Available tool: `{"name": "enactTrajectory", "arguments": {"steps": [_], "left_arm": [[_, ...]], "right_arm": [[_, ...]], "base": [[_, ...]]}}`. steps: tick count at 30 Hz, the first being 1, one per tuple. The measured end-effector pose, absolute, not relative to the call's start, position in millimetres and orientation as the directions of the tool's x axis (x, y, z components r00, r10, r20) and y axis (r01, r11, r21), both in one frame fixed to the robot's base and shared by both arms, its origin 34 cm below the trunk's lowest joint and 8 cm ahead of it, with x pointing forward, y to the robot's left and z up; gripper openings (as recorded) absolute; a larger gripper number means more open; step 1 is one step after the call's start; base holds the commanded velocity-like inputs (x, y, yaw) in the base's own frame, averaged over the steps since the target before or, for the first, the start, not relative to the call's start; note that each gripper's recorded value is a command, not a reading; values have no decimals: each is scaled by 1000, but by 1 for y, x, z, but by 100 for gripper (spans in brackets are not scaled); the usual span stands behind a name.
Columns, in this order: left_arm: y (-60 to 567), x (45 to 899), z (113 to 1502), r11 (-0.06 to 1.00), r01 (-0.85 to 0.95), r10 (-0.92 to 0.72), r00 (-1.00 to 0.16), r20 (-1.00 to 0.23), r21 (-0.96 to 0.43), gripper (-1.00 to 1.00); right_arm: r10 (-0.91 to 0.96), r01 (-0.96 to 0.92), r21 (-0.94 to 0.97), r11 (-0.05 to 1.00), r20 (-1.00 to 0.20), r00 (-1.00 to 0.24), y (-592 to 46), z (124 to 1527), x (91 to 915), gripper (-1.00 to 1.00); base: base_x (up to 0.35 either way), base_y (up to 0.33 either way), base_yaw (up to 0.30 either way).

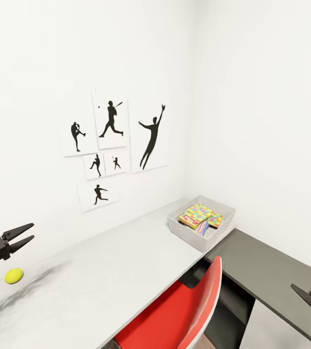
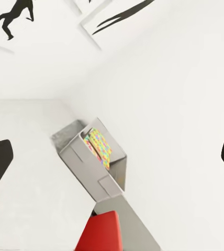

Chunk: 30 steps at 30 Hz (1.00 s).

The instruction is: Put all the toys in the child's room - the three board games (two on the bed and one on the table), the two jigsaw puzzles on the table, and the tennis ball on the table - inside the toy box on the table in the child's room.

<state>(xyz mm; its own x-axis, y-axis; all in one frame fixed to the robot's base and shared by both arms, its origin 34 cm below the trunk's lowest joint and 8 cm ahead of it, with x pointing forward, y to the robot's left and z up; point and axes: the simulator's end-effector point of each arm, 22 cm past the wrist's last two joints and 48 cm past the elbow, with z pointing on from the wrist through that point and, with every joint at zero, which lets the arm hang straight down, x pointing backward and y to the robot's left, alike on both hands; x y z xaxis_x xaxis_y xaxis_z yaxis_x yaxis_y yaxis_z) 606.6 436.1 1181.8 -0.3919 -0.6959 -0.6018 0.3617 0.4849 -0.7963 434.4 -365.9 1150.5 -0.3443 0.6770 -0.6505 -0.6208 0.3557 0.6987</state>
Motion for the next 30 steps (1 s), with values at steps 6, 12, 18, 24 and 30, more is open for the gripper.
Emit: {"name": "enactTrajectory", "arguments": {"steps": [6,12,18,24,30], "left_arm": [[436,607,1182,485,362,-696,-392,-602,-796,100],[436,606,1183,484,365,-696,-391,-603,-795,100],[435,604,1188,472,382,-696,-390,-602,-794,100],[435,601,1195,472,386,-695,-390,-604,-793,100],[427,601,1198,478,390,-672,-415,-613,-787,100]], "right_arm": [[677,-621,698,356,-651,-344,-366,1151,434,100],[677,-621,699,356,-650,-345,-366,1151,434,100],[677,-620,699,355,-650,-345,-366,1152,434,100],[677,-619,700,356,-649,-346,-366,1158,432,100],[678,-608,706,364,-648,-346,-367,1160,432,100]], "base": [[-73,0,280],[-18,0,282],[-3,0,282],[-1,0,283],[0,0,283]]}}
